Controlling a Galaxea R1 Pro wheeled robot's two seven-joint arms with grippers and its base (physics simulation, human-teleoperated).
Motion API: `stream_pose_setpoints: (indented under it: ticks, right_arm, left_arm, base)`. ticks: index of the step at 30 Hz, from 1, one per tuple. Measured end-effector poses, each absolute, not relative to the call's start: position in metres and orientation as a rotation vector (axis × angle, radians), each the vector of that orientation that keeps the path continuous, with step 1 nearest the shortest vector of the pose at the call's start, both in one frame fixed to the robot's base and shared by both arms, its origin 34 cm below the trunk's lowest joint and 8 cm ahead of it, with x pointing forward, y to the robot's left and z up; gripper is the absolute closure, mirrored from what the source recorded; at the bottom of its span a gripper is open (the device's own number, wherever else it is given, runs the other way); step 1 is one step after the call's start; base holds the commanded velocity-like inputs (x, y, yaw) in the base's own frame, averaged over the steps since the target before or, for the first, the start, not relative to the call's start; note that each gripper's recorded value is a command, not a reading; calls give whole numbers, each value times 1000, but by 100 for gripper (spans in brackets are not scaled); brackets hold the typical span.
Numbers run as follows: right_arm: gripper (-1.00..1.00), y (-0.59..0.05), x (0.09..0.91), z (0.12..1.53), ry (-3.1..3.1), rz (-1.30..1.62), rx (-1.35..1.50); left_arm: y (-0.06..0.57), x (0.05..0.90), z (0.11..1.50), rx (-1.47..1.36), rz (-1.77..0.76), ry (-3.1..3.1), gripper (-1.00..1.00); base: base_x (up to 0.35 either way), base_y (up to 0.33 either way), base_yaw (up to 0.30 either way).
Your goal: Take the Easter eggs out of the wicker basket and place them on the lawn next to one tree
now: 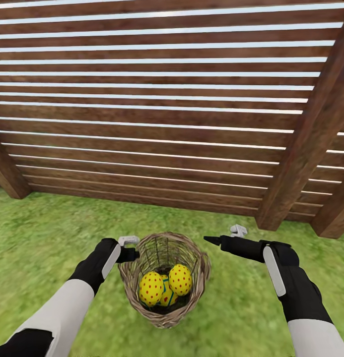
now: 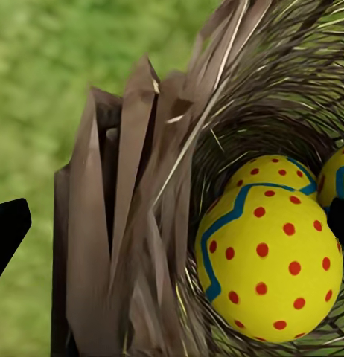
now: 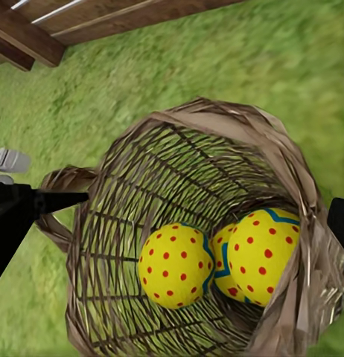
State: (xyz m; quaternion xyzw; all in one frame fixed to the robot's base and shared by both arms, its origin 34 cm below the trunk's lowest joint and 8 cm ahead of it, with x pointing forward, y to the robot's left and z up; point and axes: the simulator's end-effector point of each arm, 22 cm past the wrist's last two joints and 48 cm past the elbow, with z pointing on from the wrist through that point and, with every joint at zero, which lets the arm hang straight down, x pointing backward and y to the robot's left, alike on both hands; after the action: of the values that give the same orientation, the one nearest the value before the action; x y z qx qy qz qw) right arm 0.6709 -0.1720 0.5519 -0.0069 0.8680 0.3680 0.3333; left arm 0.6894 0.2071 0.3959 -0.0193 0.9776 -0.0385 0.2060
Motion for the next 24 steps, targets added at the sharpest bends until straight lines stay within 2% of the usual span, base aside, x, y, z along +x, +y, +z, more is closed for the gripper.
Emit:
stream_pose_setpoints:
  ticks: [16,17,24]
  right_arm:
    - [-100,-172,669,543,2266,961,-17]
    - [-100,-172,669,543,2266,961,-17]
    - [-100,-172,669,543,2266,961,-17]
  left_arm:
    - [208,689,389,-55,-105,2718,-100]
    - [208,688,388,-55,-104,2720,100]
    - [207,687,387,-59,-108,2722,100]
  base:
    - [0,0,0]
    - [0,0,0]
    - [0,0,0]
